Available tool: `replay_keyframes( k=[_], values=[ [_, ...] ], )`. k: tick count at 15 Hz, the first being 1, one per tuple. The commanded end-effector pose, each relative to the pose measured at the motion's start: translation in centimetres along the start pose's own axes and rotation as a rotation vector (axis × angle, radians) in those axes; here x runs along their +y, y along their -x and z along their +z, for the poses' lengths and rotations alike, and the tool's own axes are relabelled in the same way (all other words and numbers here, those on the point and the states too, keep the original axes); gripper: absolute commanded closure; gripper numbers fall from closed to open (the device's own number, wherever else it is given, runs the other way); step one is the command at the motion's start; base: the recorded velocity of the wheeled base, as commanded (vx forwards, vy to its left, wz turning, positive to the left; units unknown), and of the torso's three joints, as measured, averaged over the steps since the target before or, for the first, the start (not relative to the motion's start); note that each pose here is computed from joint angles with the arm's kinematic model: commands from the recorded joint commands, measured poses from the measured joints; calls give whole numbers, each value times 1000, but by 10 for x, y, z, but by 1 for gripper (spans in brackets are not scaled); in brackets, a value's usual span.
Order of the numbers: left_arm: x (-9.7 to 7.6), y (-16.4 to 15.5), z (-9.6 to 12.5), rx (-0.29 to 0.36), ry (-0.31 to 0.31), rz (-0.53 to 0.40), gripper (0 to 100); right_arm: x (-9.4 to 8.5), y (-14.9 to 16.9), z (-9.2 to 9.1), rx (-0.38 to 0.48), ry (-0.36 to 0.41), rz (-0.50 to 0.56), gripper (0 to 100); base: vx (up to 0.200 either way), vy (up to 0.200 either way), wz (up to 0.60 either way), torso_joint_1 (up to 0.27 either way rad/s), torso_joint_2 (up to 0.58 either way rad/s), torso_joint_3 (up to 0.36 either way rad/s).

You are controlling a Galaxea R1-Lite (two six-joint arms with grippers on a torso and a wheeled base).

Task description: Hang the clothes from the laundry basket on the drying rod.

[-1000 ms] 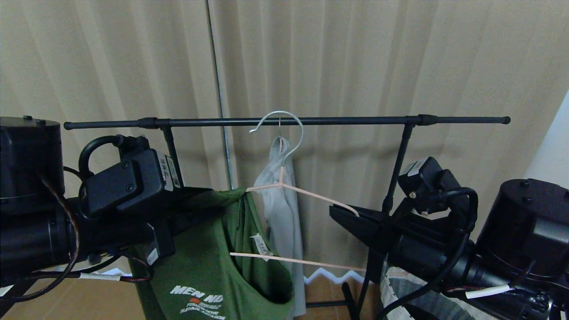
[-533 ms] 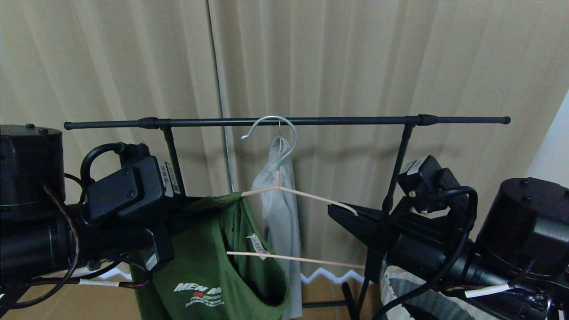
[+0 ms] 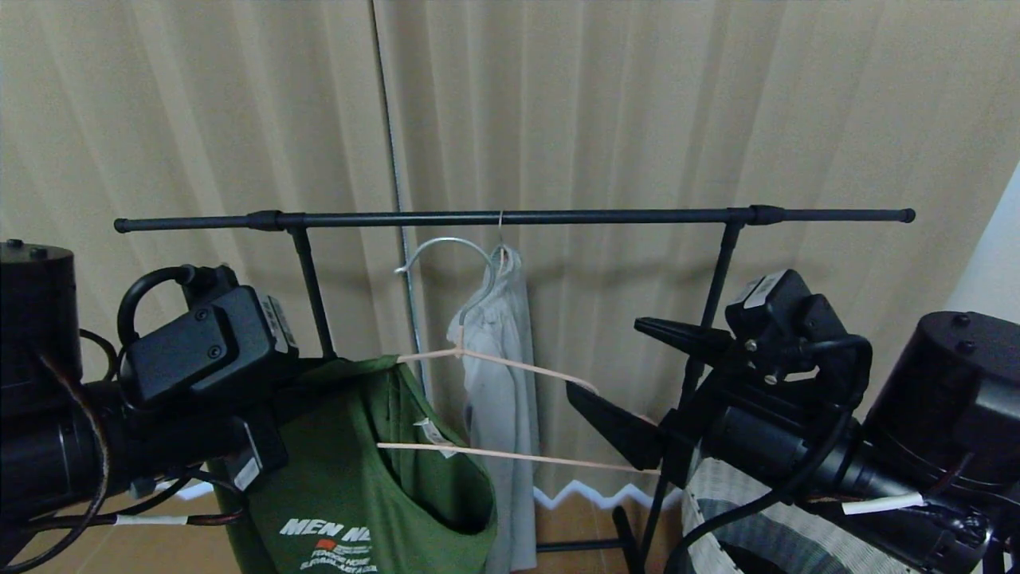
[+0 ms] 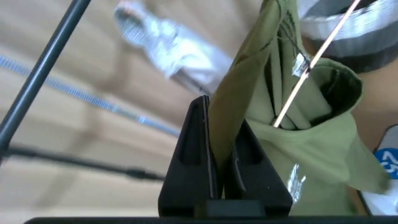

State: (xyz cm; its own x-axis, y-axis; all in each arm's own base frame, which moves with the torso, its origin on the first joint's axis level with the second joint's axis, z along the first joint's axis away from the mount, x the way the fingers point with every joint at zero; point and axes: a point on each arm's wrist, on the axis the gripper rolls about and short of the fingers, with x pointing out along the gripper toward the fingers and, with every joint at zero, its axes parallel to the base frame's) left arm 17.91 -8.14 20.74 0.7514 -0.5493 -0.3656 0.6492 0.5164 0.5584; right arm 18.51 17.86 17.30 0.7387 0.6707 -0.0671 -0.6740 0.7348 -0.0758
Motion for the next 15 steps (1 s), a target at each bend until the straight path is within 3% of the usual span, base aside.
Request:
replay_keyframes(
  k=[1, 5, 6, 7, 9, 12, 15],
  values=[
    [-1, 12, 0, -3, 50, 41, 100, -5, 3, -4, 4, 14, -21, 0, 0, 0, 0, 0, 0, 0],
    [4, 15, 7, 14, 229, 131, 100, -12, 10, -10, 30, 17, -54, 0, 0, 0, 0, 0, 0, 0],
    [3, 15, 9, 1, 258, 128, 100, -15, 12, -11, 32, 14, -70, 0, 0, 0, 0, 0, 0, 0],
    [2, 15, 17, -57, 294, 124, 100, -16, 16, -14, 47, 12, -74, 0, 0, 0, 0, 0, 0, 0],
    [2, 10, 30, -144, 316, 134, 100, -14, 18, -24, 89, 10, -63, 0, 0, 0, 0, 0, 0, 0],
    [11, -8, 38, -97, 337, 223, 100, -11, 17, -22, 80, 11, -50, 0, 0, 0, 0, 0, 0, 0],
    [8, -16, 50, -153, 383, 214, 100, -4, 15, -24, 88, 10, -20, 0, 0, 0, 0, 0, 0, 0]
  ],
)
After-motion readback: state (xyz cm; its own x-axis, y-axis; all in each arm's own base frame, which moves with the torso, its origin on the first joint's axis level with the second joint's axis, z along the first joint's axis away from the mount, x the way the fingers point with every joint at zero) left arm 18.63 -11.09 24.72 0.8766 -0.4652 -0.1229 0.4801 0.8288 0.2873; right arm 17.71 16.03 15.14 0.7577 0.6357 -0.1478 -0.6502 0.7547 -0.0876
